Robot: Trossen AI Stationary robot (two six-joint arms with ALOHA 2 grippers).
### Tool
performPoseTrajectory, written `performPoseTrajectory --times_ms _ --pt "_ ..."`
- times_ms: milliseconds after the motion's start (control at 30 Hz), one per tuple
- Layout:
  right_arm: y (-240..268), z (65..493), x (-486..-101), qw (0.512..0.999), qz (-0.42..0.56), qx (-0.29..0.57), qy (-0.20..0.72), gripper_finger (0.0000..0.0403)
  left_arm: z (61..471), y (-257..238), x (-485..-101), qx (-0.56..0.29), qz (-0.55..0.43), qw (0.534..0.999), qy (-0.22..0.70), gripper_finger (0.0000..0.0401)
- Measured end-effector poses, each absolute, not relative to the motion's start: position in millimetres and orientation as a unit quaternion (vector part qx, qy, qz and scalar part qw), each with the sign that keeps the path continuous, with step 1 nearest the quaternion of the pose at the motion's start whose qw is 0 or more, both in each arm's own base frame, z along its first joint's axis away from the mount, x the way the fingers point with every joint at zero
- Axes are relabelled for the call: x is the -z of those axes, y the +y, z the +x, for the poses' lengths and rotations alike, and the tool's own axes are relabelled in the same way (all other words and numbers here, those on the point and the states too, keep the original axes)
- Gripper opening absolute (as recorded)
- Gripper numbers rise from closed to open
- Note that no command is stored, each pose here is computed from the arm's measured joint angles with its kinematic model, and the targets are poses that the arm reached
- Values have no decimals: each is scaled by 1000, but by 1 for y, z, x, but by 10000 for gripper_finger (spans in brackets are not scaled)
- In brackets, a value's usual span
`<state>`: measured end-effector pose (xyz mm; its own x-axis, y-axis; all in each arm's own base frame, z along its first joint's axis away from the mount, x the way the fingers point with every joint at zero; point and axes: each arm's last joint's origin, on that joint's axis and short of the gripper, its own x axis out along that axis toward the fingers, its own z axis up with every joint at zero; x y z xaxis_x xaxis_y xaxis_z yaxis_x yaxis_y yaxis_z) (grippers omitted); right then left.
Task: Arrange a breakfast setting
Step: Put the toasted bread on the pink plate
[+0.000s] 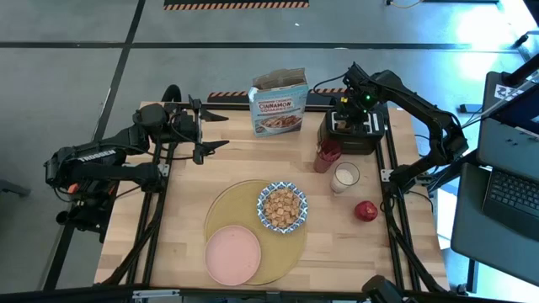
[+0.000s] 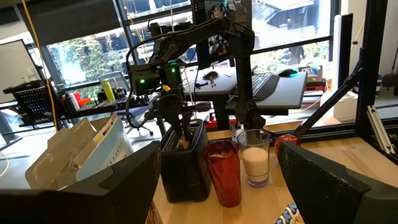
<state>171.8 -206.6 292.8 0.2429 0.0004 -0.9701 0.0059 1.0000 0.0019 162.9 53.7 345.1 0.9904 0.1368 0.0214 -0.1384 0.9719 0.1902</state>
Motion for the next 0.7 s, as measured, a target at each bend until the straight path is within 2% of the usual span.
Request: performPoseTrajectory --times_ms 133,467,700 --pt "-207 172 -293 788 -2 -2 615 9 163 54 -345 -70 96 993 -4 314" --pt "-207 171 -293 778 -13 6 628 8 163 54 -345 -69 96 993 -4 314" --pt "-208 171 -325 789 -31 21 613 5 163 54 -345 -70 96 993 -4 314"
